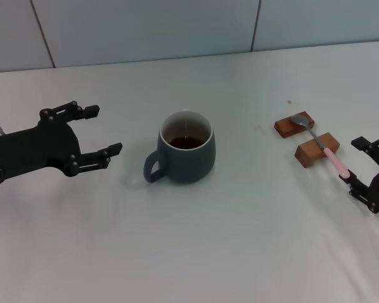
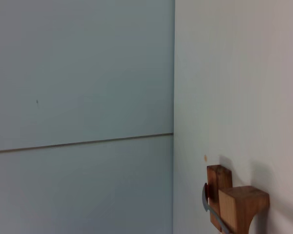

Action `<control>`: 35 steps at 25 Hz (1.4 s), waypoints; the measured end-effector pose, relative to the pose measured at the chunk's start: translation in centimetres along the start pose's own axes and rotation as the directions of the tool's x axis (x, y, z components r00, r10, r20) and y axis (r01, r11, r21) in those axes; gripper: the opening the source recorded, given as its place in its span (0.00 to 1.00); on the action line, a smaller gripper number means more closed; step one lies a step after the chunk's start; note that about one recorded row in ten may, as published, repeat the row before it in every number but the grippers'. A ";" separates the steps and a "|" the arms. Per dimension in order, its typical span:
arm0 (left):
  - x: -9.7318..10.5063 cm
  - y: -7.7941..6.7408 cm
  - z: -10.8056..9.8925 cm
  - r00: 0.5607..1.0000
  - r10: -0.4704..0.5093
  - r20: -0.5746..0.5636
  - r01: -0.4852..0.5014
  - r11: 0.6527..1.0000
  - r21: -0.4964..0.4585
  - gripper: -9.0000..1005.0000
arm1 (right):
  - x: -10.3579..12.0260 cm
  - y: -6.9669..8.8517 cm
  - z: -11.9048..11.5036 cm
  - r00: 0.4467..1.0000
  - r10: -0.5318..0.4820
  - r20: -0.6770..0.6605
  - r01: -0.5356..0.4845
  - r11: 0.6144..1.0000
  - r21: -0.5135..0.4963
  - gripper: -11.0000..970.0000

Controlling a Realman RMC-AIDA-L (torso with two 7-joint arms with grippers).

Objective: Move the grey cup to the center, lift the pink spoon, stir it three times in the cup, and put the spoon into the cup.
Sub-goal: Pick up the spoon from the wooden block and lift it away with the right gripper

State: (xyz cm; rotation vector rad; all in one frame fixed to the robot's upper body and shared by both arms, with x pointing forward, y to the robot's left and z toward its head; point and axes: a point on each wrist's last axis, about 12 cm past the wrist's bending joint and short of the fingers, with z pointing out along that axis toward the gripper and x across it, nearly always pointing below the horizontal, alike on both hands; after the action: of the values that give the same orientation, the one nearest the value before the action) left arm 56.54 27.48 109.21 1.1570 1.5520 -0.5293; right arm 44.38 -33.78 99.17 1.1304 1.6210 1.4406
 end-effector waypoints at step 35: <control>-0.1 -0.1 0.0 1.000 0.005 0.006 -0.005 1.000 0.011 0.82 | 0.5 -0.5 0.7 1.000 0.021 -0.022 -0.020 0.999 0.050 0.45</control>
State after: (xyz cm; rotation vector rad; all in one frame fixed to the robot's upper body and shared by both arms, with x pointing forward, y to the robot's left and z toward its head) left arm 56.42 27.44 109.27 1.1666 1.5422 -0.5386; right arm 44.79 -33.04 98.60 1.1659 1.6735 1.4376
